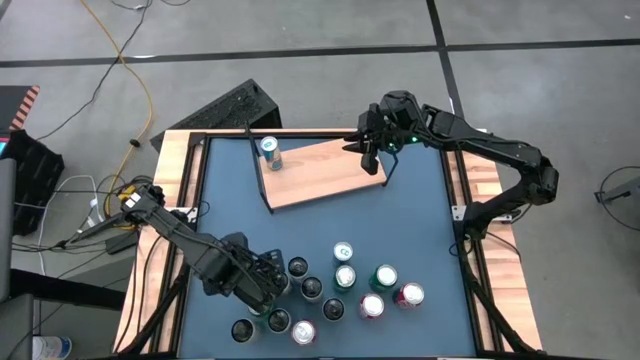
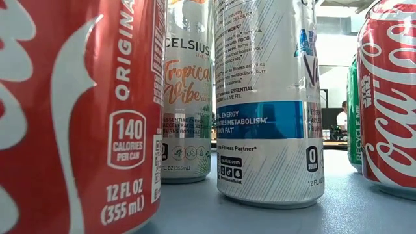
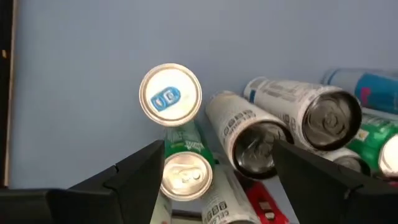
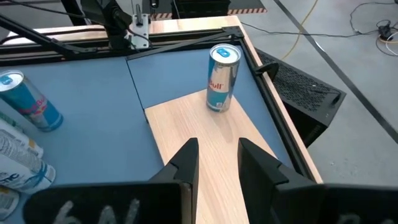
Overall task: Place canned beverage on shelf
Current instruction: Put the bottom blue soda can on the shelf aligned with the other blue soda can
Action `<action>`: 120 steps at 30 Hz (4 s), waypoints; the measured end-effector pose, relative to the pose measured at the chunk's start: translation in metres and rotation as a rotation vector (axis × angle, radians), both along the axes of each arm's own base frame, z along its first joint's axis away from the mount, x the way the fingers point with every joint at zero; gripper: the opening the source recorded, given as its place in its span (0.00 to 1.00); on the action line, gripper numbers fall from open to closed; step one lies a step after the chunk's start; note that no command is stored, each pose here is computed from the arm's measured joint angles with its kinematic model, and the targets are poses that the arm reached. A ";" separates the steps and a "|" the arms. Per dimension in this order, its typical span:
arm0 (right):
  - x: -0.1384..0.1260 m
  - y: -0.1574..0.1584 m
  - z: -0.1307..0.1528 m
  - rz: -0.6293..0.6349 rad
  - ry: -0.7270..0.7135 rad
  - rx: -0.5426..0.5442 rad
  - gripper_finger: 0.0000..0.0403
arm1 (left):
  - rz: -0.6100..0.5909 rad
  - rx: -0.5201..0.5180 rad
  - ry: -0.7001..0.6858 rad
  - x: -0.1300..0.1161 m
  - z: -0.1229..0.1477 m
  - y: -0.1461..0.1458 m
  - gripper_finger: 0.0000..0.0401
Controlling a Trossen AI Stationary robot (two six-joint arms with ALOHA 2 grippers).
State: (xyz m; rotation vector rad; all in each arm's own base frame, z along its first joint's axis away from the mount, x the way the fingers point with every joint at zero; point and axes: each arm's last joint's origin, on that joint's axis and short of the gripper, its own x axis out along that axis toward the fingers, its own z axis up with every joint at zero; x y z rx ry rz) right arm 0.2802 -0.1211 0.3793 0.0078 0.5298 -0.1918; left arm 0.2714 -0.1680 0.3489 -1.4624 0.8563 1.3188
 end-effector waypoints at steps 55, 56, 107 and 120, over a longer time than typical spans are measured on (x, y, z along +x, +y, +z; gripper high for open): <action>-0.005 -0.018 0.005 -0.059 -0.056 -0.036 0.24 | 0.070 -0.212 -0.063 -0.027 -0.055 0.035 0.71; -0.005 -0.018 0.005 -0.058 -0.051 -0.033 0.24 | 0.066 -0.213 -0.050 -0.025 -0.058 0.034 0.71; -0.008 -0.017 0.001 -0.023 0.010 -0.071 0.24 | 0.054 -0.176 0.031 -0.013 -0.079 0.031 0.55; -0.008 -0.019 0.002 -0.018 0.004 -0.098 0.24 | -0.272 -0.111 -0.024 -0.020 -0.061 0.044 0.55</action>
